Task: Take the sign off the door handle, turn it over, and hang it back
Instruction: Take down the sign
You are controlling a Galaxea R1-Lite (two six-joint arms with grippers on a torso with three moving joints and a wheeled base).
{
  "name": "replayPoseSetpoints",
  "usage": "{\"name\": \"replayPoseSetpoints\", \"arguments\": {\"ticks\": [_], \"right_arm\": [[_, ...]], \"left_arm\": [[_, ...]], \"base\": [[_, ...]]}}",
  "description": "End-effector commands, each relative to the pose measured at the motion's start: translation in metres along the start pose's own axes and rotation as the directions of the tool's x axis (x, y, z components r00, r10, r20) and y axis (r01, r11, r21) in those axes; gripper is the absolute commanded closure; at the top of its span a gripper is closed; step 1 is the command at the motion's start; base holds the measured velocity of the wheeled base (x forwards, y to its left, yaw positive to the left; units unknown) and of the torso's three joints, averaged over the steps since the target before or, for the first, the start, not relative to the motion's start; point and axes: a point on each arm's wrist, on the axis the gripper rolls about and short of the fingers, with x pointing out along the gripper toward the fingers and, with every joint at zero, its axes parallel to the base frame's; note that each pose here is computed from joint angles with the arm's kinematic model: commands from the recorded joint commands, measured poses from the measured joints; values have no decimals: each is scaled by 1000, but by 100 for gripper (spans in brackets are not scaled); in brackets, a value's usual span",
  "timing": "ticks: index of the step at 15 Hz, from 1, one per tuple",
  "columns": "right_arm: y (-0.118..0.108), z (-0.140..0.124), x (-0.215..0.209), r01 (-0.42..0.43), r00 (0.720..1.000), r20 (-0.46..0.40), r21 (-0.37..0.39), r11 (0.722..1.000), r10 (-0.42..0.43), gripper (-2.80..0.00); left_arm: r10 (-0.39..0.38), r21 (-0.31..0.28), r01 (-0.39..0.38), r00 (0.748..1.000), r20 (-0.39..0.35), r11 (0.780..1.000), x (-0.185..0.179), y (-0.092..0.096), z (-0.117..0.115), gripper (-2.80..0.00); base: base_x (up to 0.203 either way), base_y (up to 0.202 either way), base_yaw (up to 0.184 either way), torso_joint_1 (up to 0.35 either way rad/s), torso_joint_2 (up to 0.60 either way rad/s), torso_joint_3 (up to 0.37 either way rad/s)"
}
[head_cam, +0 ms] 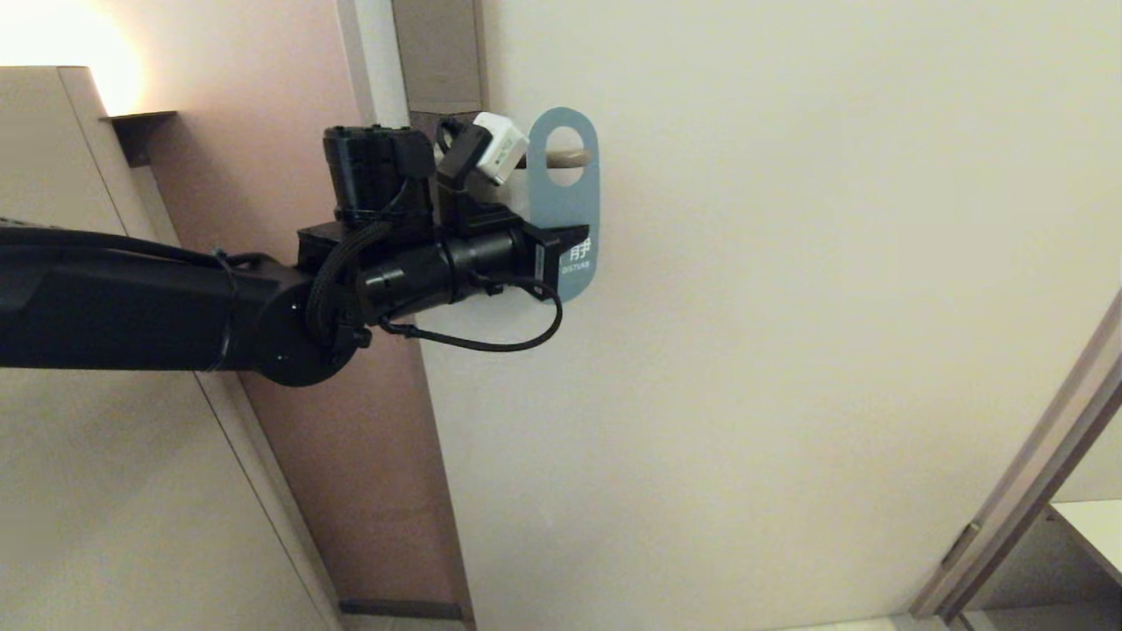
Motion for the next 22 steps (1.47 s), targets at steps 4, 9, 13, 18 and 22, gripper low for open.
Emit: {"name": "replayPoseSetpoints", "arguments": {"ticks": [4, 9, 13, 18, 22], "right_arm": [[0, 0, 0, -1, 1000, 1, -1, 1000, 1, 0], [0, 0, 0, -1, 1000, 1, -1, 1000, 1, 0], [0, 0, 0, -1, 1000, 1, 1, 1000, 1, 0], [0, 0, 0, 0, 1000, 1, -1, 1000, 0, 0], [0, 0, 0, -1, 1000, 1, 0, 1000, 1, 0]], "left_arm": [[-11, 4, 11, 1000, 7, 1000, 0, -13, 6, 0], [-35, 4, 35, 999, 10, 999, 2, -23, 8, 0], [-73, 5, 73, 997, 15, 997, -1, -38, 12, 0], [-179, -32, 179, 984, 3, 983, -21, -70, 13, 0], [-339, -170, 342, 940, 47, 924, -50, -84, 29, 0]], "base": [[0, 0, 0, 0, 0, 0], [0, 0, 0, 0, 0, 0], [0, 0, 0, 0, 0, 0], [0, 0, 0, 0, 0, 0], [0, 0, 0, 0, 0, 0]]}}
